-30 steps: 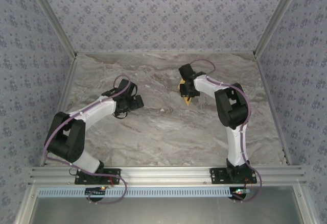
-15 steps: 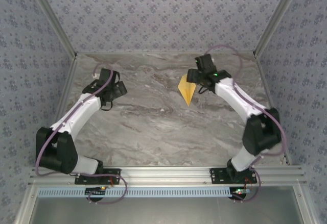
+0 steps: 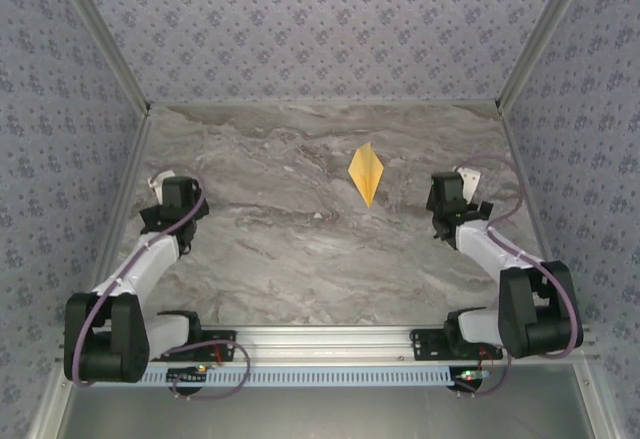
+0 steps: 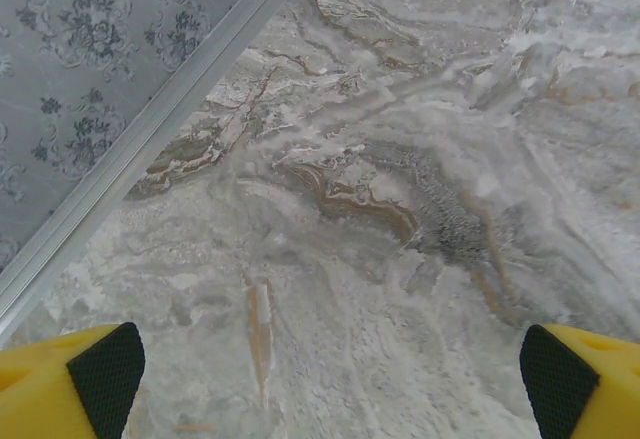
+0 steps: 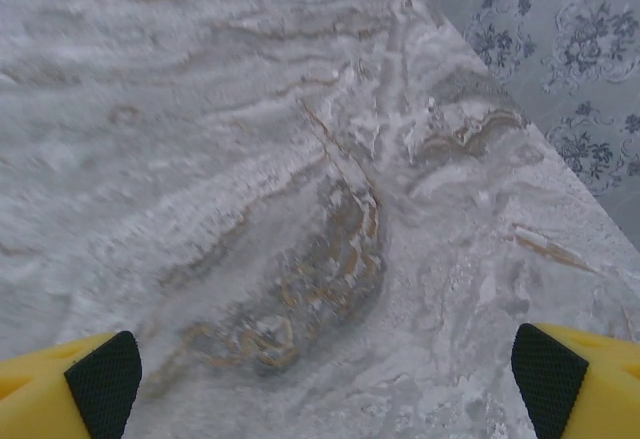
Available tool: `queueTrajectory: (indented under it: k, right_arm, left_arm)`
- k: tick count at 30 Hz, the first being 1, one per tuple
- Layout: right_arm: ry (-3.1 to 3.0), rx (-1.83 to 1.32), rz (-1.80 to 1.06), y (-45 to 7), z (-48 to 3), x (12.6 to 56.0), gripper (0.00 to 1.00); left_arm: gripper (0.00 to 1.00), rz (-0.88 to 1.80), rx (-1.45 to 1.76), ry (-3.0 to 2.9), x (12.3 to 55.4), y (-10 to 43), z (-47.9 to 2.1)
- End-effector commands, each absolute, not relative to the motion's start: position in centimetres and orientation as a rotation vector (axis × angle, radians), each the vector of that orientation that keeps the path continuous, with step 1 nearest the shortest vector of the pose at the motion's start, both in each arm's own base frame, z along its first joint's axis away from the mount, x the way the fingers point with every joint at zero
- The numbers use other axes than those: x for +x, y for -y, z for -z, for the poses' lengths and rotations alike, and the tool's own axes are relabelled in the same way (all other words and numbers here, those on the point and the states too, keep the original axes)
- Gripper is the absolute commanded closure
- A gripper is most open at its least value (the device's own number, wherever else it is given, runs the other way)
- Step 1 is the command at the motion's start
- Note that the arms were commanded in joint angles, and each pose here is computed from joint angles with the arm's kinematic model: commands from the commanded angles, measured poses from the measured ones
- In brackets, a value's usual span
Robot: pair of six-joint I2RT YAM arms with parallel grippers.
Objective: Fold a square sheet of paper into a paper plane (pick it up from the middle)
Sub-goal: Reset both arms
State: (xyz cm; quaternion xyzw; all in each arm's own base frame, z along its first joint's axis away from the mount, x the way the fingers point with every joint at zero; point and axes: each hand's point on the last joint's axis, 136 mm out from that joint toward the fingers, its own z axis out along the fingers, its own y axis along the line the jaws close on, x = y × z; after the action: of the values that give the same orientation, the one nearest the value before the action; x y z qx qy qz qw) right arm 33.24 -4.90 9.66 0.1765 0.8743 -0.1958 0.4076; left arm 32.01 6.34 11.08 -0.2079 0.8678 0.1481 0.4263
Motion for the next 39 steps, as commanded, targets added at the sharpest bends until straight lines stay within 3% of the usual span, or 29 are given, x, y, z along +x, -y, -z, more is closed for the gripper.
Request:
queueTrajectory:
  k: [1,16,24,39]
  right_arm:
    - [-2.067,0.421,0.537,5.9,-11.4,35.1,0.0]
    - [-1.965,0.128,0.139,3.3,-8.9,38.4,0.0]
    - [-1.979,0.072,0.103,2.4,-8.1,38.7,0.0]
    - [-1.983,0.071,0.104,2.4,-8.1,38.8,0.0]
  left_arm:
    - [0.01,-0.349,-0.441,-1.993,34.5,-7.0,-13.8]
    - [0.01,-0.013,-0.093,-1.894,38.3,-1.8,-11.7]
    - [0.01,-0.02,-0.106,-1.939,39.4,-2.0,-9.0]
    - [0.01,-0.044,-0.07,-1.966,39.8,-1.4,-8.9]
